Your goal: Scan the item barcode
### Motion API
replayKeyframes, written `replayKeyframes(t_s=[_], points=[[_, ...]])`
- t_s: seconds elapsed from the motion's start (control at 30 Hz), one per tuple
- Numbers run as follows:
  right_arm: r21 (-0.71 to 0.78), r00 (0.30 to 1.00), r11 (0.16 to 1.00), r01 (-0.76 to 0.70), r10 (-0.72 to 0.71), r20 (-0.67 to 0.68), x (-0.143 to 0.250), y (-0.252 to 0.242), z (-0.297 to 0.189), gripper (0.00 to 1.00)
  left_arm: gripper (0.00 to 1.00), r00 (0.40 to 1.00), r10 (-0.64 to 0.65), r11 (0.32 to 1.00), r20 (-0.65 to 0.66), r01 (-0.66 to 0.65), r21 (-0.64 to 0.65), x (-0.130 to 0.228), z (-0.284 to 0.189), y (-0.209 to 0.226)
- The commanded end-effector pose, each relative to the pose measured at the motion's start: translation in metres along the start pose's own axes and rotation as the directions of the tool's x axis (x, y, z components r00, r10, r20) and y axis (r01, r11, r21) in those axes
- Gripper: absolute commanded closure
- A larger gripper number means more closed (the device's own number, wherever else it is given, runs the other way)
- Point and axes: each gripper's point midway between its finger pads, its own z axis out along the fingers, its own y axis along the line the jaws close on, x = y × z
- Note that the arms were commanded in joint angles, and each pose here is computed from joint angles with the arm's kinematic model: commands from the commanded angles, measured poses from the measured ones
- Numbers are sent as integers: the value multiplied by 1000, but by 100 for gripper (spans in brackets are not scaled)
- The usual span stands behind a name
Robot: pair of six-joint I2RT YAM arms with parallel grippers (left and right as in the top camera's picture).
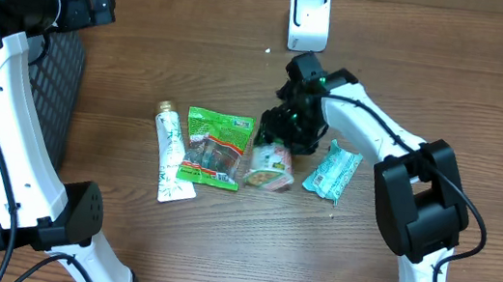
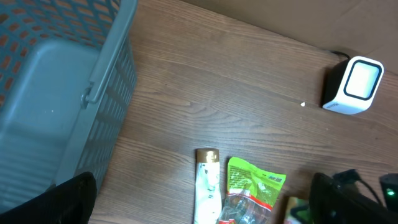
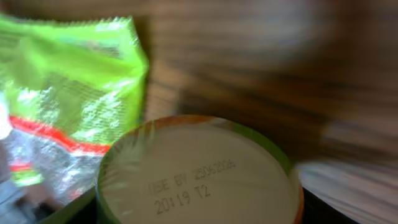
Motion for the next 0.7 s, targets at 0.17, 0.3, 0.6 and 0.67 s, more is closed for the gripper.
replayKeyframes(t_s=[0.17,0.3,0.6,0.67], points=[[492,955,871,-8,-140,263,-37,-32,-43,30,0,1000,-17,1000,3,17,-13,0,-1,3],[653,918,756,-54,-220,331,-36,-31,-54,30,0,1000,-17,1000,3,17,-13,0,-1,3],[756,887,653,-43,-323,330,-22,-15,-57,9,0,1000,-17,1000,3,17,-13,0,-1,3],[736,894,676,-33,-309,324,-20,-12,-52,3,0,1000,-17,1000,3,17,-13,0,-1,3]])
